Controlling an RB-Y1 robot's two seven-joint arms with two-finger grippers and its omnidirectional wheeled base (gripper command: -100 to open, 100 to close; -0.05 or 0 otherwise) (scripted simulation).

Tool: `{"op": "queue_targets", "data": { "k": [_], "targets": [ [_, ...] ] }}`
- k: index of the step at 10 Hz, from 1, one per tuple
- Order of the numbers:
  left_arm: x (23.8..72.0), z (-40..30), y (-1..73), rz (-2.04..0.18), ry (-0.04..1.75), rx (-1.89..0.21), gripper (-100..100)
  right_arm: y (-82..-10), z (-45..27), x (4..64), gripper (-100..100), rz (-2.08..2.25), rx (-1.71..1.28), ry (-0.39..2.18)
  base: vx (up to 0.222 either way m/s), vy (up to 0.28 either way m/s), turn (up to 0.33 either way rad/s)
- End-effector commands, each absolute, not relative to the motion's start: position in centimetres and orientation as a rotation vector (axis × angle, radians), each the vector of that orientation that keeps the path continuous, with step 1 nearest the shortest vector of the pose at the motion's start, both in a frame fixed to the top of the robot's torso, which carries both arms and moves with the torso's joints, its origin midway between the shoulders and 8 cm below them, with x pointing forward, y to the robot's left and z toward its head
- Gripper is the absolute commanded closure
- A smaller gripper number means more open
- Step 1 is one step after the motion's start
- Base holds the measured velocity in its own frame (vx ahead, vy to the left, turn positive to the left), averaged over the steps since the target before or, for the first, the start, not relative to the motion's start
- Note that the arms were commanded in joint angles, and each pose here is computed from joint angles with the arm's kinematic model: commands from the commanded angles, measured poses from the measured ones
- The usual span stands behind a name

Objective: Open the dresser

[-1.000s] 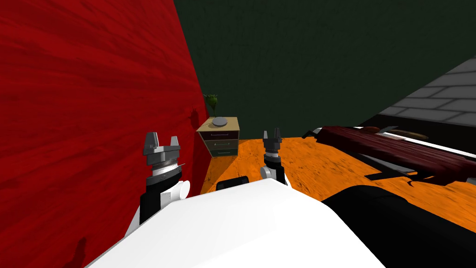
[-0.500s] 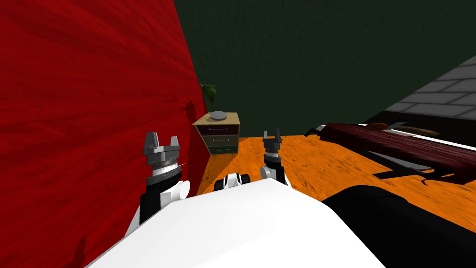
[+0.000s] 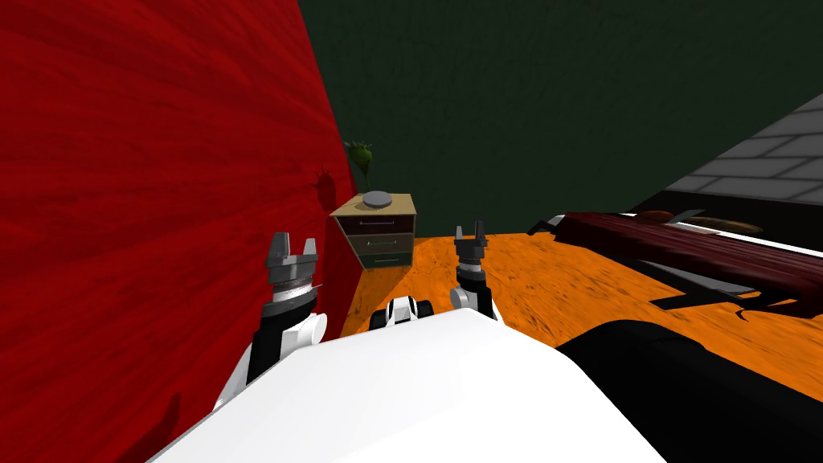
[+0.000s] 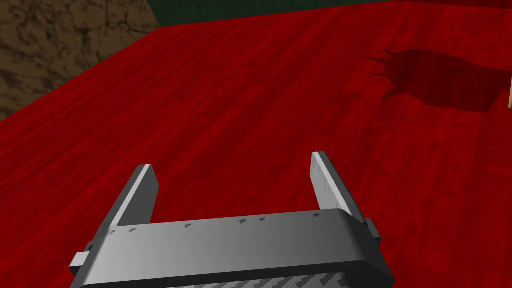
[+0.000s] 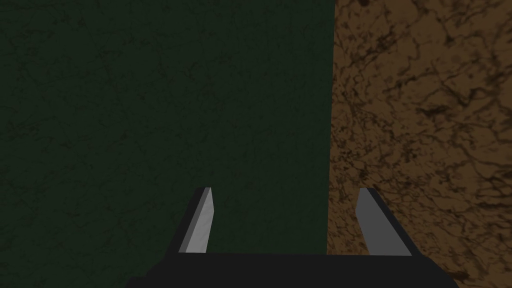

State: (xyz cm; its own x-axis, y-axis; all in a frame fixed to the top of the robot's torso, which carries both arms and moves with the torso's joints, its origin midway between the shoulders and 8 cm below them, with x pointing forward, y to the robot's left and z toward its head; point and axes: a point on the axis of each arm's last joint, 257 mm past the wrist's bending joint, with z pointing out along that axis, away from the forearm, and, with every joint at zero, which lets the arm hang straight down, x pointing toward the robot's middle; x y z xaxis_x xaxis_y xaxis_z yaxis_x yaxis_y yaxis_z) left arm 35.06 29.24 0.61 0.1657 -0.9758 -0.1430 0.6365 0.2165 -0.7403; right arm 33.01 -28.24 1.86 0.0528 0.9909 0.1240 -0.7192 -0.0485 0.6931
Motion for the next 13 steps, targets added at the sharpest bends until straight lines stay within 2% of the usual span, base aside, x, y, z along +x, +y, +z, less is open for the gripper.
{"op": "queue_targets", "data": {
  "k": [1, 13],
  "targets": [
    [35.6, -1.1, 29.1, -1.237, 0.727, -0.58, -100, -28.2, 1.9, 33.0, 0, 1.481, 0.709, 0.493, 0.092, 0.023, -0.024],
    [37.3, -9.4, 29.6, -1.174, 0.816, -0.544, -100, -28.2, 1.9, 33.0, 0, 1.481, 0.709, 0.492, 0.102, 0.027, -0.024]
  ]
}}
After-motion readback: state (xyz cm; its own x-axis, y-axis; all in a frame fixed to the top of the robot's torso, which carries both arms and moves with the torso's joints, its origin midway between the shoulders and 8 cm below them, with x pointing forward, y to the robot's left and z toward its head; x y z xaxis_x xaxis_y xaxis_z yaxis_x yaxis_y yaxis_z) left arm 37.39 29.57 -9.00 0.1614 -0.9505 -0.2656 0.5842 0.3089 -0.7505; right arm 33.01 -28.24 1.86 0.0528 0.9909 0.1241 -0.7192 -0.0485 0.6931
